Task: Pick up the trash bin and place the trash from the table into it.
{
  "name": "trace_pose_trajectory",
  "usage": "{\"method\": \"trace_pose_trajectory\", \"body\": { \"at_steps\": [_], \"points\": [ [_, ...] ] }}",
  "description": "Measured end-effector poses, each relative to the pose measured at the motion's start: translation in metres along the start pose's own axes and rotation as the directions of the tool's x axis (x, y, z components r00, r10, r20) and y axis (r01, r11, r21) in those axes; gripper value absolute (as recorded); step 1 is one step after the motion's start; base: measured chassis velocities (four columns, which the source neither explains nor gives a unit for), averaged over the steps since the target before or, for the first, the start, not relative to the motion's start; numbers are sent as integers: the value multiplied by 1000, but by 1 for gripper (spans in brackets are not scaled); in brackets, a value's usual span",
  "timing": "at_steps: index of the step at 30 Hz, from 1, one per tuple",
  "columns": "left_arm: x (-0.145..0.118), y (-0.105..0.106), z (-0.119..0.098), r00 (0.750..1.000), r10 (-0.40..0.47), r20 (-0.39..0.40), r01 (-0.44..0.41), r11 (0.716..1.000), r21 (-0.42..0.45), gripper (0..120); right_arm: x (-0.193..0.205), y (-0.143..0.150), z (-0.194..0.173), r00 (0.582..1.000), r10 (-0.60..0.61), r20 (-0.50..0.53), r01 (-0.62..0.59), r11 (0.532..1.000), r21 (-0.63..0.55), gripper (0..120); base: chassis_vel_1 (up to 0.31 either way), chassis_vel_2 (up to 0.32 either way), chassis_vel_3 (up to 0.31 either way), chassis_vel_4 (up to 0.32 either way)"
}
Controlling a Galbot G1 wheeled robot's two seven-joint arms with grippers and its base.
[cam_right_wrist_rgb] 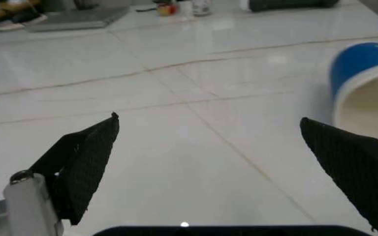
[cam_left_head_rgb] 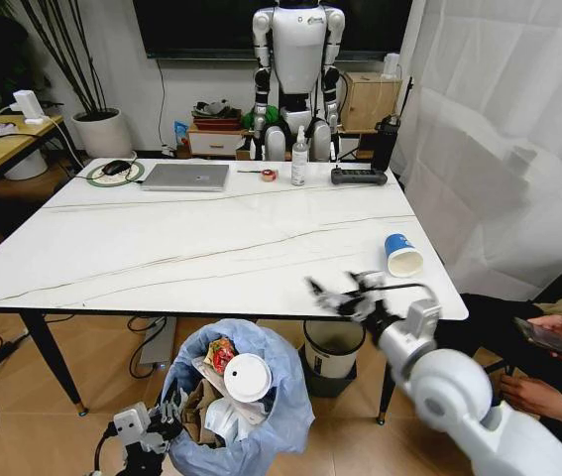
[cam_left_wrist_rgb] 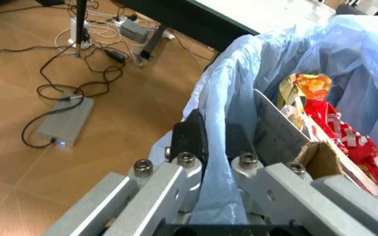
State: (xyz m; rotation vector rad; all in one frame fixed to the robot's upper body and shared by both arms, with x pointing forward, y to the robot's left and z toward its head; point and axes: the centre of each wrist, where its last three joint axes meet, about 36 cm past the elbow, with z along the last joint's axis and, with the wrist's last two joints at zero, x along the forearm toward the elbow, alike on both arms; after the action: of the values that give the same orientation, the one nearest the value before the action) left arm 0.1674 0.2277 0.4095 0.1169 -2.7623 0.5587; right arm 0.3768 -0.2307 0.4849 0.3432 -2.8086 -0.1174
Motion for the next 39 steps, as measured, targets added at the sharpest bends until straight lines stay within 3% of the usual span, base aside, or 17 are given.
{"method": "trace_pose_trajectory", "body": {
  "at_steps": [4, 24, 28, 32, 34, 36, 39],
  "points": [
    [0, -1, -1, 1000, 5, 1, -5, 1000, 2, 0, -16, -14, -6, 991, 129, -35, -128, 991, 38, 100, 0, 0, 0, 0],
    [3, 0, -3, 1000, 1, 17, -1, 1000, 6, 0, -75, -45, 3, 983, 177, -43, -176, 984, 30, 98, 0, 0, 0, 0],
    [3, -1, -4, 1000, 1, 19, -1, 1000, 7, 0, -87, -49, 2, 982, 186, -36, -186, 982, 21, 90, 0, 0, 0, 0],
    [3, -1, -4, 1000, 1, 19, -1, 1000, 6, 0, -96, -53, 4, 981, 193, -36, -192, 981, 17, 73, 0, 0, 0, 0],
    [3, -1, -4, 1000, 0, 19, -1, 1000, 6, 0, -96, -54, 4, 981, 193, -35, -193, 981, 17, 71, 0, 0, 0, 0],
    [3, -1, -4, 1000, 1, 18, -1, 1000, 5, 0, -99, -55, 5, 980, 195, -35, -194, 981, 16, 57, 0, 0, 0, 0],
    [3, 0, -5, 1000, -1, 17, 1, 1000, 2, 0, -101, -57, 5, 981, 191, -31, -190, 982, 15, 46, 0, 0, 0, 0]
  ]
}}
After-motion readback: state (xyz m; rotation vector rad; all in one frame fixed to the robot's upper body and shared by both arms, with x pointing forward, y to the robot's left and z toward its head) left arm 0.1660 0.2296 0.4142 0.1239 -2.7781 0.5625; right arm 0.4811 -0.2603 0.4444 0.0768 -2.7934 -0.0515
